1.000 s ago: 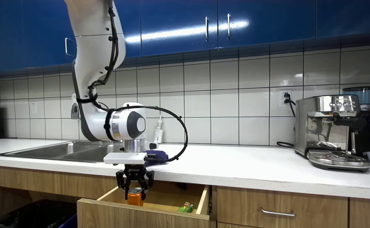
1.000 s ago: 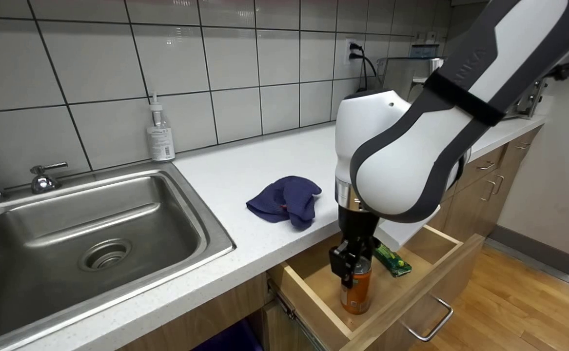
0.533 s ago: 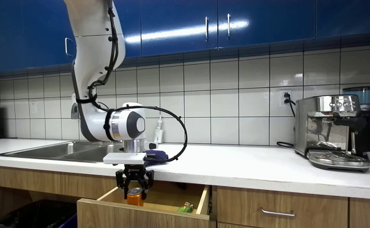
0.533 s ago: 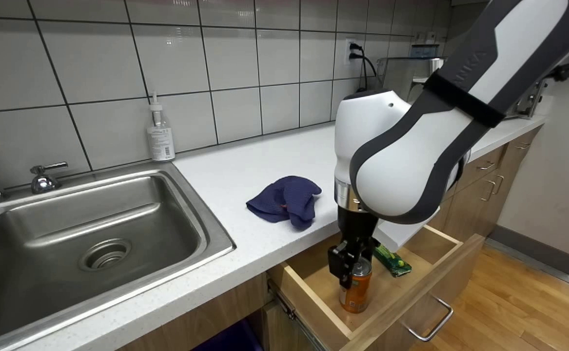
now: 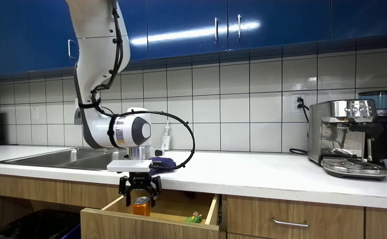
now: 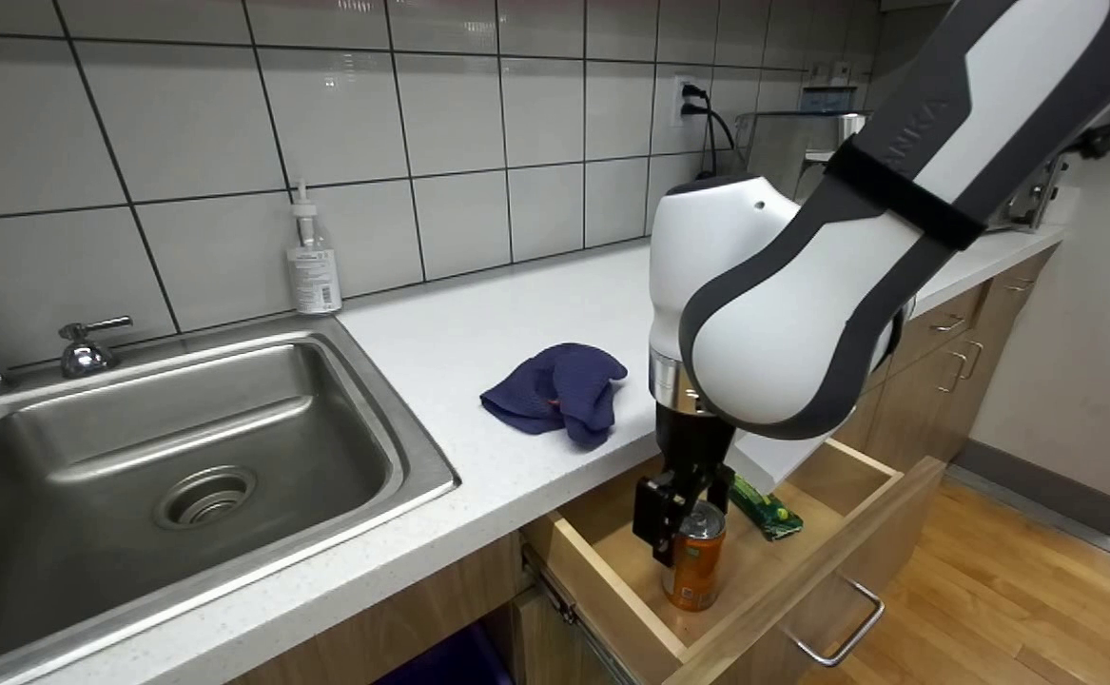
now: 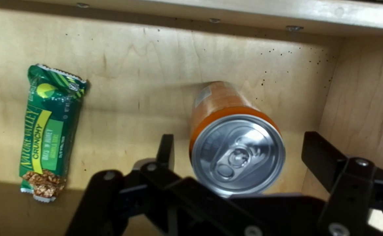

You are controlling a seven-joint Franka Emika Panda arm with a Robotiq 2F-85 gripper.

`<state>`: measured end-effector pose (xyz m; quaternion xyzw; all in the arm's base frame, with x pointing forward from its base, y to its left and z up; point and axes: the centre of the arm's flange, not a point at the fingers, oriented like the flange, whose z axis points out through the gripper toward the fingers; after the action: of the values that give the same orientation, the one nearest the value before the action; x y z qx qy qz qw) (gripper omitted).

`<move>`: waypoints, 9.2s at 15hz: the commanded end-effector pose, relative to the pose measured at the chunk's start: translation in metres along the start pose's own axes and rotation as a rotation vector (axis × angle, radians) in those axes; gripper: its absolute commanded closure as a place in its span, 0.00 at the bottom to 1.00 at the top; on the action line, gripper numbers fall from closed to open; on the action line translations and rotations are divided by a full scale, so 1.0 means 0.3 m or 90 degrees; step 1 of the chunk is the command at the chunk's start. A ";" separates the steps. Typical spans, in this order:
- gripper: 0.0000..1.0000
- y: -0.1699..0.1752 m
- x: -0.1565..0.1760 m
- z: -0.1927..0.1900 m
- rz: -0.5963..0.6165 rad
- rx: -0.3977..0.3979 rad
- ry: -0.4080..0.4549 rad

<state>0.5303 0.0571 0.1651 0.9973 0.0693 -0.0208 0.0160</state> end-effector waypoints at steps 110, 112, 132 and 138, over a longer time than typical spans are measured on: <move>0.00 -0.038 -0.408 -0.018 0.025 0.012 -0.012; 0.00 -0.037 -0.402 -0.019 0.026 0.012 -0.001; 0.00 0.014 -0.291 -0.054 0.039 -0.003 0.065; 0.00 0.029 -0.237 -0.061 0.037 -0.004 0.075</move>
<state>0.4425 0.0406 0.1842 0.9988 0.0419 0.0213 0.0106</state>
